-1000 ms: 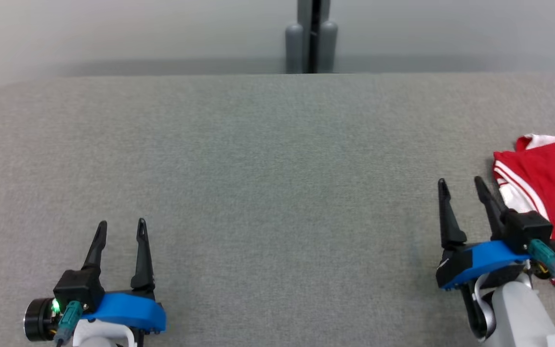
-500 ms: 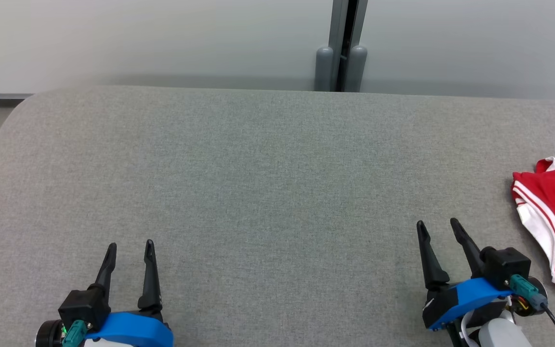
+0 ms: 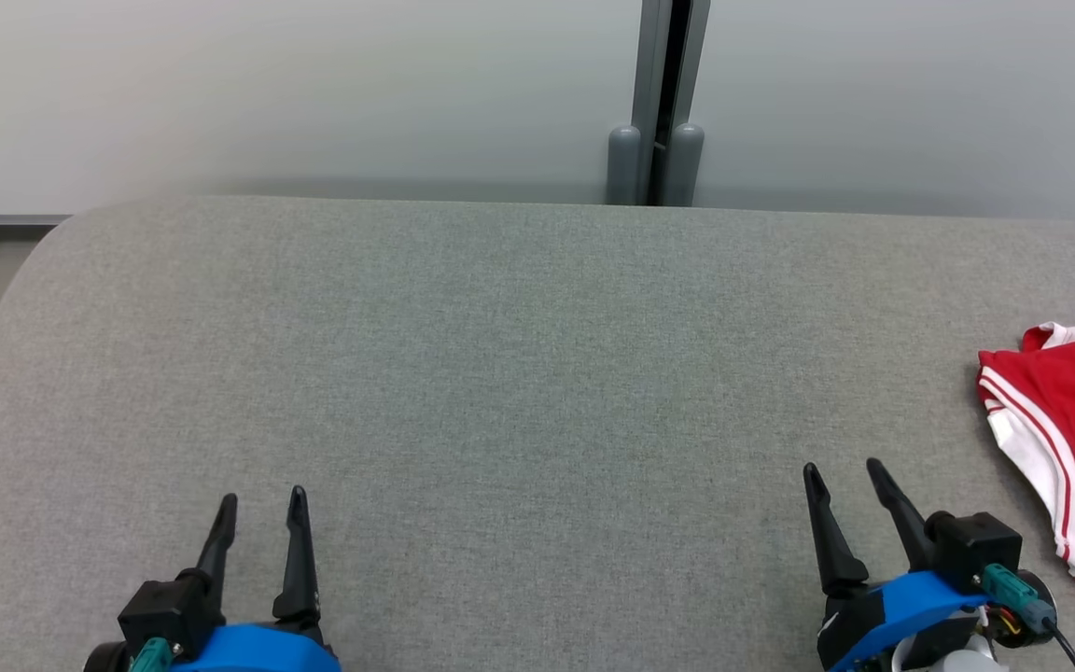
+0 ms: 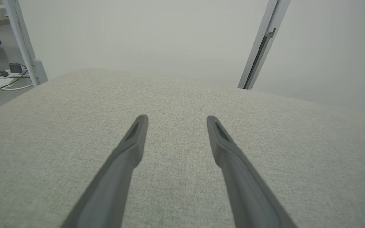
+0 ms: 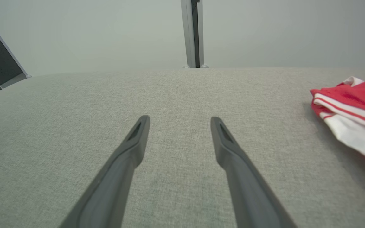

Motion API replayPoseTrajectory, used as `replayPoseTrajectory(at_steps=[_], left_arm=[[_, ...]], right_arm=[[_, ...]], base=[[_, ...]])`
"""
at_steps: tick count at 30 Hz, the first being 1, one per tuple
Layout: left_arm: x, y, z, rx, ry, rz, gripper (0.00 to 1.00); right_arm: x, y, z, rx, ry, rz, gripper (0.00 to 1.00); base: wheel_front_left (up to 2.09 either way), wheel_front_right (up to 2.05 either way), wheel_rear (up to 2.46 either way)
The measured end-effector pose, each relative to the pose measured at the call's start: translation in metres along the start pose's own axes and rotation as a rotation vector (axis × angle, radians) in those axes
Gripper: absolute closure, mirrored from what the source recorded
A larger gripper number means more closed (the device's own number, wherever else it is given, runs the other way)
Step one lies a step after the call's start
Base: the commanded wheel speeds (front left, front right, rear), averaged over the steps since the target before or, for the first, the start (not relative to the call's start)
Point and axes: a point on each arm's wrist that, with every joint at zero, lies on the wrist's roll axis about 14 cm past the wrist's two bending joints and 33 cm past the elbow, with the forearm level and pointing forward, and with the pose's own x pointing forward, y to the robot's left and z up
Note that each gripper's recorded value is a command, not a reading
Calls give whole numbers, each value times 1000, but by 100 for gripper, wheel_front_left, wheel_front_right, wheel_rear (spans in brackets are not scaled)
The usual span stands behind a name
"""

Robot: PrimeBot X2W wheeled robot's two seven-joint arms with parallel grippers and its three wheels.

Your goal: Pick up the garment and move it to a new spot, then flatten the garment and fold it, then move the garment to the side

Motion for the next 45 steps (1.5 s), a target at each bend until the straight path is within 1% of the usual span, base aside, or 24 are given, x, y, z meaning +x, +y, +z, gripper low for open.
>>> replayPoseTrajectory(at_steps=[6, 13, 25, 45], left_arm=[[-9, 5, -20, -19, 68, 21, 100], [-9, 10, -21, -144, 78, 59, 100], [-5, 18, -12, -345, 58, 104, 100], [3, 20, 5, -631, 21, 114, 100]], right_arm=[[-7, -2, -18, 19, 62, -12, 100], [-7, -10, -15, 151, 60, -60, 100], [-7, -19, -3, 359, 24, -106, 100], [-8, -29, 12, 658, -23, -141, 100]], base=[[0, 0, 0], [0, 0, 0], [0, 0, 0], [0, 0, 0]])
